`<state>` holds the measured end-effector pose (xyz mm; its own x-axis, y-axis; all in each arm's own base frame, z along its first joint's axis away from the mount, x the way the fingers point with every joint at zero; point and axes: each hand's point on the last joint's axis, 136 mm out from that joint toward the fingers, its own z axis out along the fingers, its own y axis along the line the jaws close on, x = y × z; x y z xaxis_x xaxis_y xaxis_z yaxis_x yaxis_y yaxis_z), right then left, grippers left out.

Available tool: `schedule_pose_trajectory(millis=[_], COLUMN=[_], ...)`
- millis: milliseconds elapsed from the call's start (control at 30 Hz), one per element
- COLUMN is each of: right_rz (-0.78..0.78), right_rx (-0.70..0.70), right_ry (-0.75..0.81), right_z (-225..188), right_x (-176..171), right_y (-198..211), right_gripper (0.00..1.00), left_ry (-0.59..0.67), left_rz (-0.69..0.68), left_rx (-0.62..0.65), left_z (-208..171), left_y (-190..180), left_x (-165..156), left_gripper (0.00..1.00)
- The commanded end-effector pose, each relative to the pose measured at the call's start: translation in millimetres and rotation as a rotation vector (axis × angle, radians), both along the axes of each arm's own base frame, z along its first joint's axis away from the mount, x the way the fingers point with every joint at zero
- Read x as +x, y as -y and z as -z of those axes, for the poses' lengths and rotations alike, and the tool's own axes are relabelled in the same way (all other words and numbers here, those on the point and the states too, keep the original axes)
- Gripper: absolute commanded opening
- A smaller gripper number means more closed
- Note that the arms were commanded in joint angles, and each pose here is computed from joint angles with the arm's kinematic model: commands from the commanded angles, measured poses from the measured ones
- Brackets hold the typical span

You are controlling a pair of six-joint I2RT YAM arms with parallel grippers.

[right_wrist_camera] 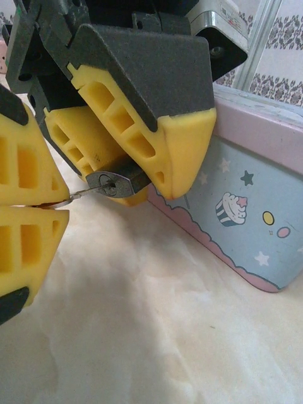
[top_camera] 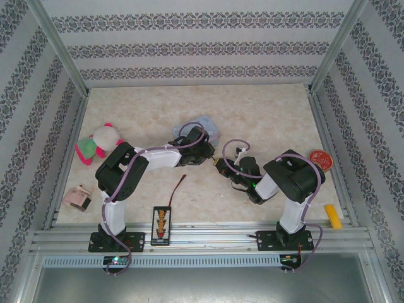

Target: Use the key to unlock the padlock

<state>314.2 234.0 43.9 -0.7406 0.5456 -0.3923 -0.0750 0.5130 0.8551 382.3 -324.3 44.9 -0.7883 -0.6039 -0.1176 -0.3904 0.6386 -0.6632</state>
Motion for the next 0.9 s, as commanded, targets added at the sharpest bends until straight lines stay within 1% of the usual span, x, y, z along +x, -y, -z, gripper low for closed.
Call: schedule_pose_trajectory(millis=[0,200,533,833,867], right_rz=[-0.012,-0.017,0.015,0.013,0.013], right_rx=[-0.006,-0.046,-0.011,-0.018,-0.01], right_ry=[0.111,0.154,0.133,0.153,0.17], right_z=[-23.1,-29.4,-28.8,-33.3,-40.0], right_x=[2.8,1.1,5.8,7.2,11.5], right_y=[-6.6,-9.5,-6.4,-9.1,-13.5], right_gripper=[0.0,0.0,0.0,0.0,0.0], left_ry=[-0.091,-0.099,-0.1,-0.109,-0.111], left_rz=[0.043,0.047,0.052,0.069,0.072], left_rx=[-0.081,-0.09,-0.094,-0.104,-0.107], left_z=[-2.3,-0.1,-1.3,-6.1,-6.3], left_y=[13.2,15.8,16.6,19.7,21.2], left_x=[-22.8,-22.8,-23.4,-26.3,-26.3], left_gripper=[0.05,0.05,0.05,0.03,0.03])
